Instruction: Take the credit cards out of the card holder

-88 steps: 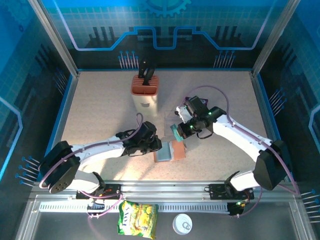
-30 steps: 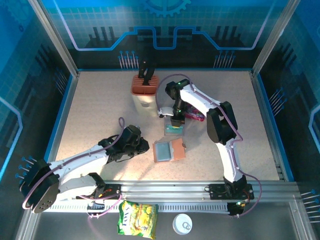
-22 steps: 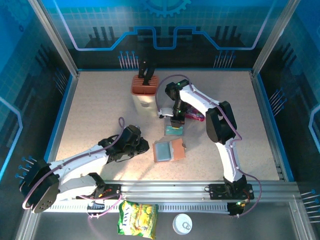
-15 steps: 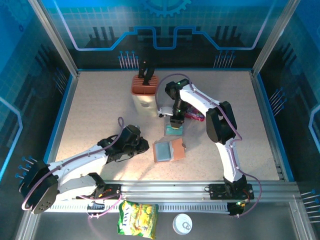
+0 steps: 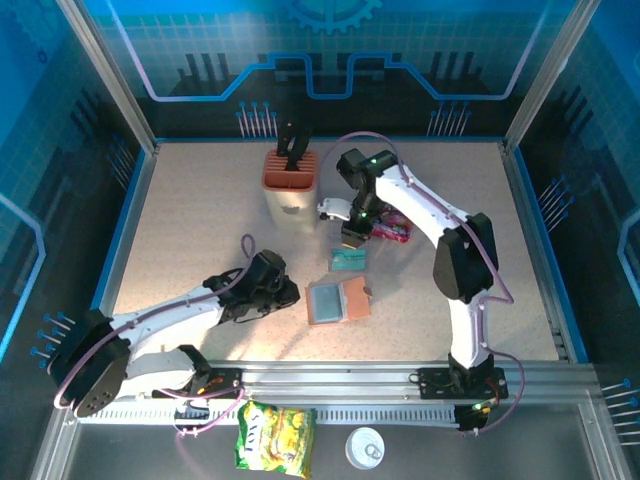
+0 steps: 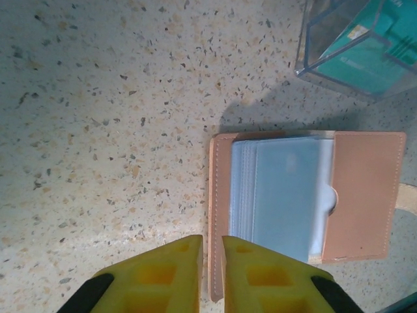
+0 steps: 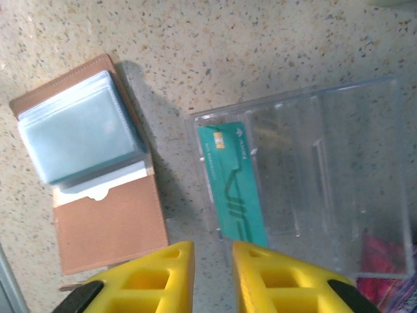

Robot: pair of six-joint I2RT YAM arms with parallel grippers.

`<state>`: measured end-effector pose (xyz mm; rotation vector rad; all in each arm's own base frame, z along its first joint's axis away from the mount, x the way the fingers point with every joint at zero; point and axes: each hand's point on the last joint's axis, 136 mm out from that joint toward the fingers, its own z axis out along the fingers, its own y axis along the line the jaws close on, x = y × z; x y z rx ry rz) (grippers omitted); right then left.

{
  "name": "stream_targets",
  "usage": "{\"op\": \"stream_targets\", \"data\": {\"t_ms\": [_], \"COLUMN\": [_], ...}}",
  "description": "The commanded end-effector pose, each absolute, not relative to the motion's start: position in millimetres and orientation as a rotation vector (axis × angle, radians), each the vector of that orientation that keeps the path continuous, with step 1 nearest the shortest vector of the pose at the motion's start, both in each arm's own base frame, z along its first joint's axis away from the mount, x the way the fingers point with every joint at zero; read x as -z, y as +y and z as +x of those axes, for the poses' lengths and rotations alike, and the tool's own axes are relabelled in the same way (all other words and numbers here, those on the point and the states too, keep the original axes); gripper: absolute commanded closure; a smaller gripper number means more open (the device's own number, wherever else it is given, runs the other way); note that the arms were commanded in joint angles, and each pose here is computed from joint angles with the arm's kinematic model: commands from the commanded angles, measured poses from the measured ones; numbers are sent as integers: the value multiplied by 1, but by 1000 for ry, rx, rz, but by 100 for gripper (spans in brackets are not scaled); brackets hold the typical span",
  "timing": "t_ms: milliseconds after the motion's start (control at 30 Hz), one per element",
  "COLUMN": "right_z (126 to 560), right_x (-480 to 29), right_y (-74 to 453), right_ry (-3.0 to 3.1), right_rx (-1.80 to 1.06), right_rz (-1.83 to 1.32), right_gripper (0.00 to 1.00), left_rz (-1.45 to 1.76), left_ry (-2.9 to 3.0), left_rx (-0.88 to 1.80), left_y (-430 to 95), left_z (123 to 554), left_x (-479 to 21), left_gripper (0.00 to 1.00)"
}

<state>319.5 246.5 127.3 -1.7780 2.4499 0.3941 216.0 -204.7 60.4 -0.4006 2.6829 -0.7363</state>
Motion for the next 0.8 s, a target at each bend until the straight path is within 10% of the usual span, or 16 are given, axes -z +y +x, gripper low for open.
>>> {"op": "stream_targets", "data": {"t_ms": [0, 767], "right_z": [316, 257], "right_x": [-138, -130], "right_y": [260, 284], "right_ry": [2472, 2767], "right_rx": [-429, -790], "right_rz": [-1580, -569], "right_gripper": [79, 85], "left_rz": [-401, -387], "left_ry": [2682, 2788], "left_rx": [803, 819], "left_y": [-216, -249], "left_z": [221, 214], "left_x": [-62, -27], "left_gripper": [86, 98]}}
